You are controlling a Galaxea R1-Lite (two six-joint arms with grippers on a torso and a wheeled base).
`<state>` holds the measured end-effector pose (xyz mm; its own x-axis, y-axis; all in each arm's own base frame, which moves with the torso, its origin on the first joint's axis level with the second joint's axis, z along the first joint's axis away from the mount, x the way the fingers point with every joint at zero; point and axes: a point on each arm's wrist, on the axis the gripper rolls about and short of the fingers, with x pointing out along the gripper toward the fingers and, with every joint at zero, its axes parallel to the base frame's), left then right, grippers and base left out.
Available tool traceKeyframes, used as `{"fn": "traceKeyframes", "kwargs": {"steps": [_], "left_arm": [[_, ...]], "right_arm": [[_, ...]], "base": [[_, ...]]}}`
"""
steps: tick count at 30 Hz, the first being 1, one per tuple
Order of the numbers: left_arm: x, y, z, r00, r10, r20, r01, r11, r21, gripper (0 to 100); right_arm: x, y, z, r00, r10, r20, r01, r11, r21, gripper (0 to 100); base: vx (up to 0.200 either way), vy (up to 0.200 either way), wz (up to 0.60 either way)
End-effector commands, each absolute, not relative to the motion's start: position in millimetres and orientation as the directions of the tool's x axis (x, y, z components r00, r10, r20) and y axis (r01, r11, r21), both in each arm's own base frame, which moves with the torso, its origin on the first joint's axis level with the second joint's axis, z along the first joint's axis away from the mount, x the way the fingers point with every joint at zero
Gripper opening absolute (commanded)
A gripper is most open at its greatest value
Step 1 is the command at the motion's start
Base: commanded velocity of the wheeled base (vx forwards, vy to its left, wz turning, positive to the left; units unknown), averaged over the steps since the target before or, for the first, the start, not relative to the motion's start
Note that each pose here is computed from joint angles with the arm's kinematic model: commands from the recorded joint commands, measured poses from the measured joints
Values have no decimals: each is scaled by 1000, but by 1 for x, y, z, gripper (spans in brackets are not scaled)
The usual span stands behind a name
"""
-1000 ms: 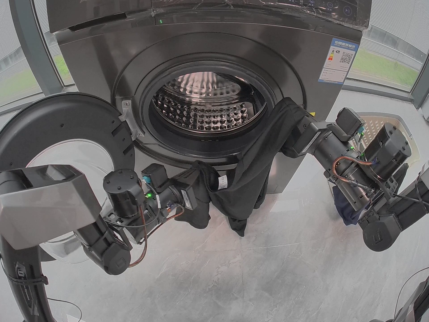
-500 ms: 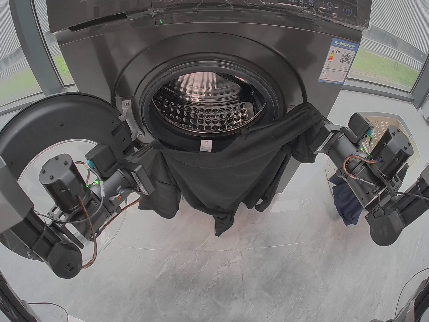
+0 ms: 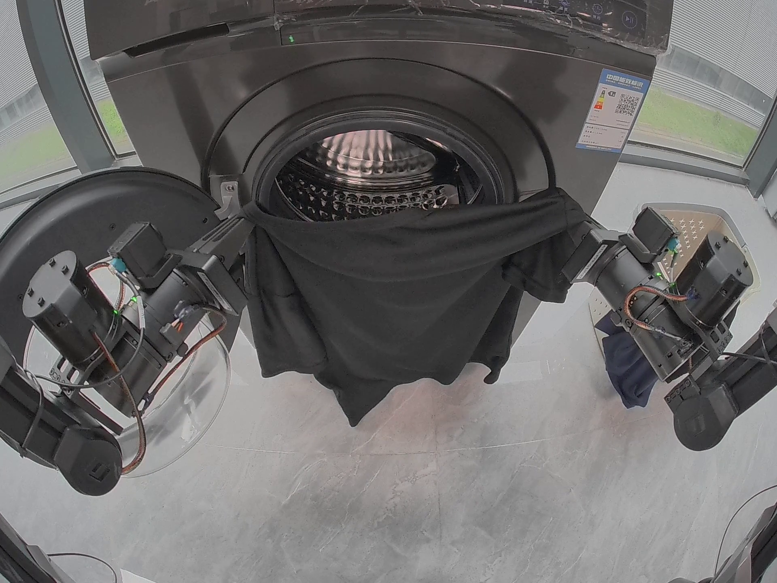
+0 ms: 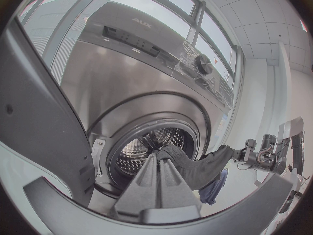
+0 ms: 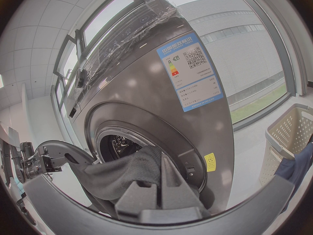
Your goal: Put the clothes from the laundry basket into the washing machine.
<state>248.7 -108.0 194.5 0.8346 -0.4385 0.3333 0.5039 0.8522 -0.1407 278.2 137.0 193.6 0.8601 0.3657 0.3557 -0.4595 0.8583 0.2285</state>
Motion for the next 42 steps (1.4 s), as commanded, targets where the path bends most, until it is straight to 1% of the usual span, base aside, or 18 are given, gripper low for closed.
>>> {"fn": "traceKeyframes", "kwargs": {"steps": [1,4,6,7,9,10,13,23,30,34,36,37,38,40,41,42], "left_arm": [[248,-106,204,826,-428,367,503,853,-138,0],[244,-105,213,813,-424,400,509,851,-133,0],[243,-104,215,810,-423,407,509,851,-130,0],[241,-103,222,801,-417,429,512,850,-129,0],[241,-103,222,801,-417,429,512,850,-129,0],[237,-103,228,794,-417,443,516,847,-126,0],[235,-103,231,788,-420,450,521,844,-125,0],[234,-104,230,788,-422,448,523,843,-126,0],[236,-105,225,796,-429,428,523,843,-128,0],[234,-110,228,784,-442,436,539,833,-126,0],[229,-120,232,760,-477,440,579,806,-126,0],[228,-122,233,758,-484,437,584,802,-126,0],[227,-125,232,752,-502,427,599,791,-124,0],[228,-127,232,749,-511,422,605,787,-121,0],[229,-128,230,750,-515,415,606,786,-120,0],[230,-128,228,751,-517,410,607,786,-121,0]], "right_arm": [[275,138,197,853,369,368,-467,855,226,0],[272,138,202,847,371,381,-474,852,224,0],[272,137,203,846,370,384,-474,852,223,0],[269,136,206,842,368,395,-476,851,221,0],[269,136,206,842,368,395,-476,851,221,0],[267,135,210,838,367,403,-478,850,221,0],[267,135,211,836,367,409,-480,850,219,0],[265,134,215,832,365,419,-482,849,218,0],[264,134,214,833,364,416,-480,849,219,0],[262,136,213,832,371,413,-487,844,223,0],[250,145,206,827,412,383,-518,824,230,0],[247,148,203,828,424,368,-523,820,231,0],[242,152,194,827,451,335,-537,811,233,0],[239,161,178,830,486,274,-548,804,234,0],[239,161,178,830,486,274,-548,804,234,0],[246,168,161,838,502,216,-543,807,231,0]], "base": [[0,0,0],[0,0,0],[0,0,0],[0,0,0],[0,0,0],[0,0,0],[0,0,0],[0,0,0],[0,0,0],[0,0,0],[0,0,0],[0,0,0],[0,0,0],[0,0,0],[0,0,0],[0,0,0]]}}
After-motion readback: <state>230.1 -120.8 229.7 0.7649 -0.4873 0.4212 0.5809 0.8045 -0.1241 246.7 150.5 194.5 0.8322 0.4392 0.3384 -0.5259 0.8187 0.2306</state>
